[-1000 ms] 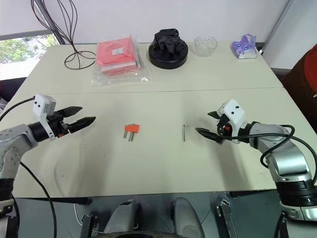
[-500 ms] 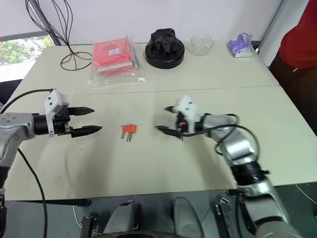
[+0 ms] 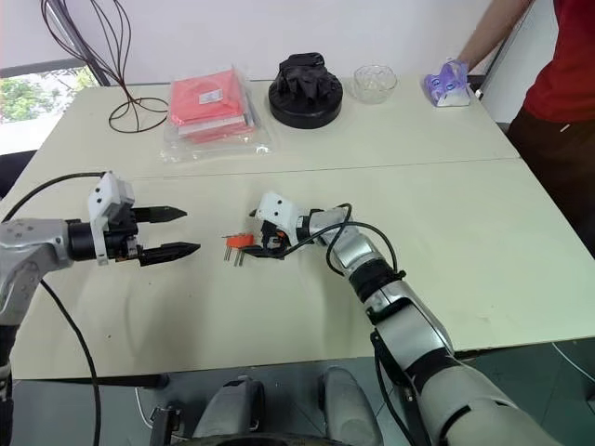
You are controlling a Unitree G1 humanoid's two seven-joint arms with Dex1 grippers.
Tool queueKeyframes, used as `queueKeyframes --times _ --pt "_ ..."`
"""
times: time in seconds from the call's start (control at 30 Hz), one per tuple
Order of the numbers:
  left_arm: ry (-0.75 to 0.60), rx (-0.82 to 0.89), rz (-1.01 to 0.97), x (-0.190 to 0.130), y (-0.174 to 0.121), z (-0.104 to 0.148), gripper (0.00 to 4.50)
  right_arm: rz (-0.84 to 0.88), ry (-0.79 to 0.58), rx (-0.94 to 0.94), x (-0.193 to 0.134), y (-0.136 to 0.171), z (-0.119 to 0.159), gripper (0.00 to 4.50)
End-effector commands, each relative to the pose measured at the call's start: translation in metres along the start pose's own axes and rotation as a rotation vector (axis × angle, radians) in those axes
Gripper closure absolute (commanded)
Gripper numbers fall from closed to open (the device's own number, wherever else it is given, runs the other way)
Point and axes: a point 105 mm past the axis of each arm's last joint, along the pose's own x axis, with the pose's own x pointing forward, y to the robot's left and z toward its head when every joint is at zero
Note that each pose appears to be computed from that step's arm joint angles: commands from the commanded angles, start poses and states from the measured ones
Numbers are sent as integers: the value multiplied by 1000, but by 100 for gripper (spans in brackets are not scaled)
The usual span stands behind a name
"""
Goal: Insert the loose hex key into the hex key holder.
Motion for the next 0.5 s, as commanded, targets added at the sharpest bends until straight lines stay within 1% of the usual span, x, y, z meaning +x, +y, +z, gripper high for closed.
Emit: queueKeyframes --times 0.03,0.27,0.37,0.43,0.5 --pt "-45 33 39 -8 -2 12 5 24 -14 -32 2 -2 5 32" --pt "-59 21 70 -8 -6 9 5 54 0 -15 8 3 -5 32" --pt "-63 19 76 -8 -6 10 0 60 12 -9 10 5 -7 121" --pt "-65 18 77 -7 -6 10 0 60 15 -8 10 4 -7 215" --pt "-65 16 78 -7 -7 10 0 51 10 -1 10 2 -7 215"
